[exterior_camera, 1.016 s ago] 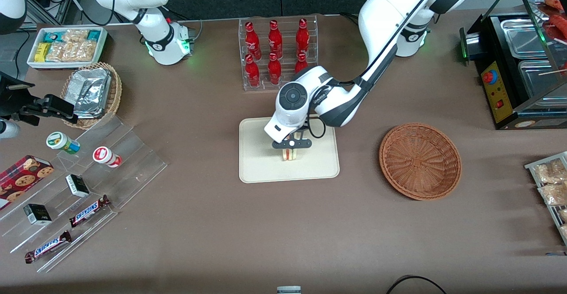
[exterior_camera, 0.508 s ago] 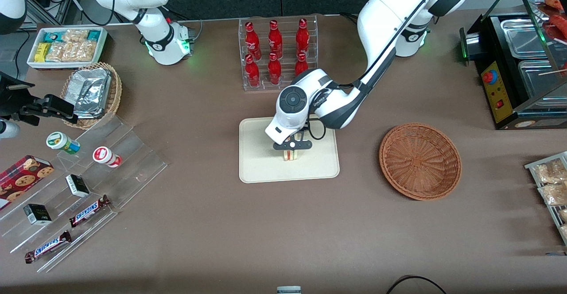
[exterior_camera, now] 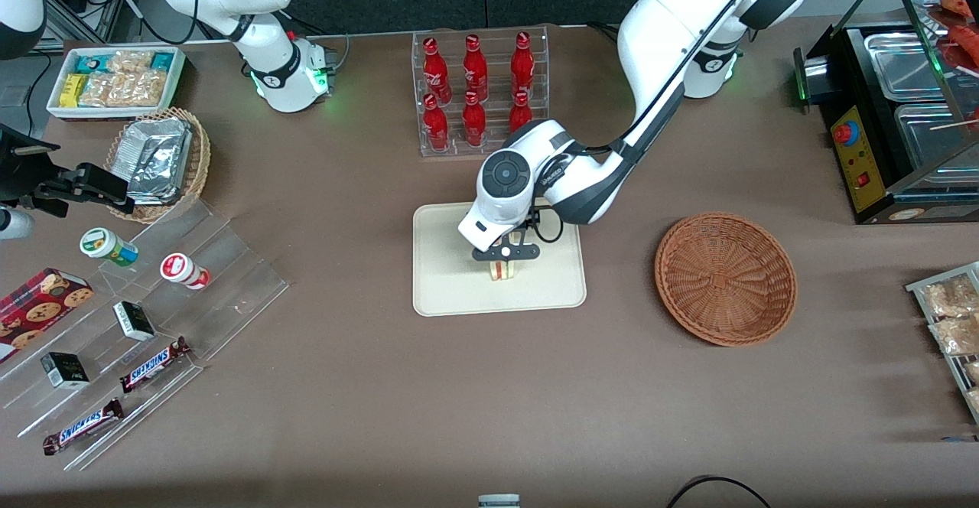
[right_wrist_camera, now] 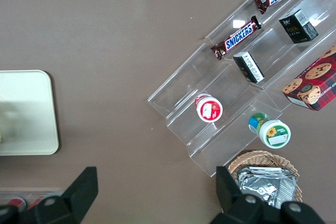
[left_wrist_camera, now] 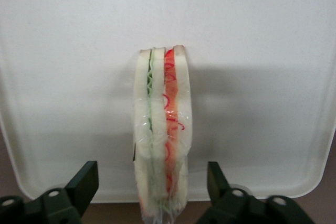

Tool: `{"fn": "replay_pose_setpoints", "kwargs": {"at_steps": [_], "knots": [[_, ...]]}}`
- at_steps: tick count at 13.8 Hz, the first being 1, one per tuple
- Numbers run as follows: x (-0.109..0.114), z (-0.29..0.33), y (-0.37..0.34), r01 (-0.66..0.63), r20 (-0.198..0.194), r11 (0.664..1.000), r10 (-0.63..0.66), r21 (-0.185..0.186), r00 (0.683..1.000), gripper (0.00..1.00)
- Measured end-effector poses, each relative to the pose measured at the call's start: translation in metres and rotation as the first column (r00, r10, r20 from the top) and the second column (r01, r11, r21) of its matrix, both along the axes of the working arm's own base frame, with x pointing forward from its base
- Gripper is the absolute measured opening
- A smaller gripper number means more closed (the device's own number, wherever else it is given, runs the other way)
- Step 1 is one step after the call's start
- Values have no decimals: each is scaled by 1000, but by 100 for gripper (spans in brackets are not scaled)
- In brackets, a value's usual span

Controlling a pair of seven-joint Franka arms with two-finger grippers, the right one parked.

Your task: Place sandwich from basket to tray

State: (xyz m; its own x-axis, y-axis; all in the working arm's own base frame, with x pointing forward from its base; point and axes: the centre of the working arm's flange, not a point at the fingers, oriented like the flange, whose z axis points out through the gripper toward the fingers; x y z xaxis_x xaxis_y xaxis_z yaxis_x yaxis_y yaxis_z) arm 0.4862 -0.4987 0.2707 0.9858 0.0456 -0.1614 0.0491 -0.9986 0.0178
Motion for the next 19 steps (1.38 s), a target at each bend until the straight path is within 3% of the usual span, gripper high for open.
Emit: {"fn": "replay_pose_setpoints", "kwargs": {"at_steps": [4, 10, 14, 19], "knots": [[18, 90, 35, -98, 29, 993, 97, 62, 995, 100], [40, 205, 133, -252, 76, 956, 243, 147, 967, 100], [51, 239, 190, -238, 62, 955, 231, 179, 971, 100], [58, 267, 249, -158, 28, 969, 155, 190, 987, 100]]}}
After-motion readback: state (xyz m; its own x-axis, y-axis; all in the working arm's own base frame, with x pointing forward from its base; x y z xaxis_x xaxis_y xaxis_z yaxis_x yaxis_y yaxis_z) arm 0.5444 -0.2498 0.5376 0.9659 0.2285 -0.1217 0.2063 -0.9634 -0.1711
